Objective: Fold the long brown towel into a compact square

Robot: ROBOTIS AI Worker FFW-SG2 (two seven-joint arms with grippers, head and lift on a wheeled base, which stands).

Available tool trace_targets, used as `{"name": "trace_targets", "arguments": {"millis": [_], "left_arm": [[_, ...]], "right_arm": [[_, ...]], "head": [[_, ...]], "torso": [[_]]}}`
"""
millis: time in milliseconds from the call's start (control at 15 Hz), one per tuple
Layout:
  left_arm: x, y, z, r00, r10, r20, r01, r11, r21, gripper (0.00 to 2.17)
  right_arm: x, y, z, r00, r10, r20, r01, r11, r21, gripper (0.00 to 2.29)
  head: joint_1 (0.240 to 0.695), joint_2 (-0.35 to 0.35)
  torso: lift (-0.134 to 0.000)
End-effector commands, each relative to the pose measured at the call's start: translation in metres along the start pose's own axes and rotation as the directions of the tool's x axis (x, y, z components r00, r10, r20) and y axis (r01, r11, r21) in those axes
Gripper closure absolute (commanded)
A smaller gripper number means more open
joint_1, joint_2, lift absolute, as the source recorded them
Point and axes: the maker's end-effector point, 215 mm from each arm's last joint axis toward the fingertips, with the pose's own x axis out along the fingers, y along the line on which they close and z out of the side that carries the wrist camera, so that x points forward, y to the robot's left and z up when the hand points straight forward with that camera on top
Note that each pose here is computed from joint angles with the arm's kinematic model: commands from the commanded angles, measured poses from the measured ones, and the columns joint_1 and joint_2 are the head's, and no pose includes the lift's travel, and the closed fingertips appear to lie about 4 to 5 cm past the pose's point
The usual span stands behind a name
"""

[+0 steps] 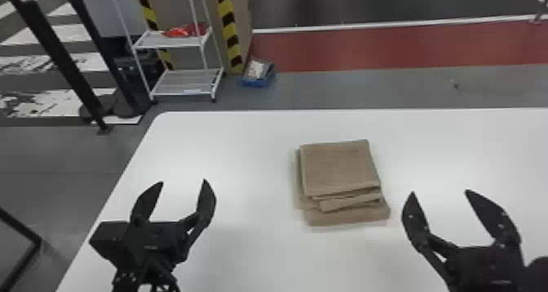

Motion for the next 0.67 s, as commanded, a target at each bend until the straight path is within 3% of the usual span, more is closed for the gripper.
{"name": "trace_targets", "arguments": {"millis": [0,600], "left_arm": [[-0.004,0.002,0.004,1.0,0.007,0.012,-0.007,1.0,-0.001,0.08],[-0.018,0.018,0.006,1.0,0.025,0.008,-0.025,0.999,0.02,0.08]], "right_arm": [[-0.003,0.003,0.003,1.0,0.001,0.006,-0.001,1.0,0.002,0.13],[-0.005,0.018,0.005,1.0,0.026,0.012,-0.026,1.0,0.013,0.13]], "head": [[0.695,0.161],[0.695,0.204]], "torso": [[-0.122],[-0.122]]}}
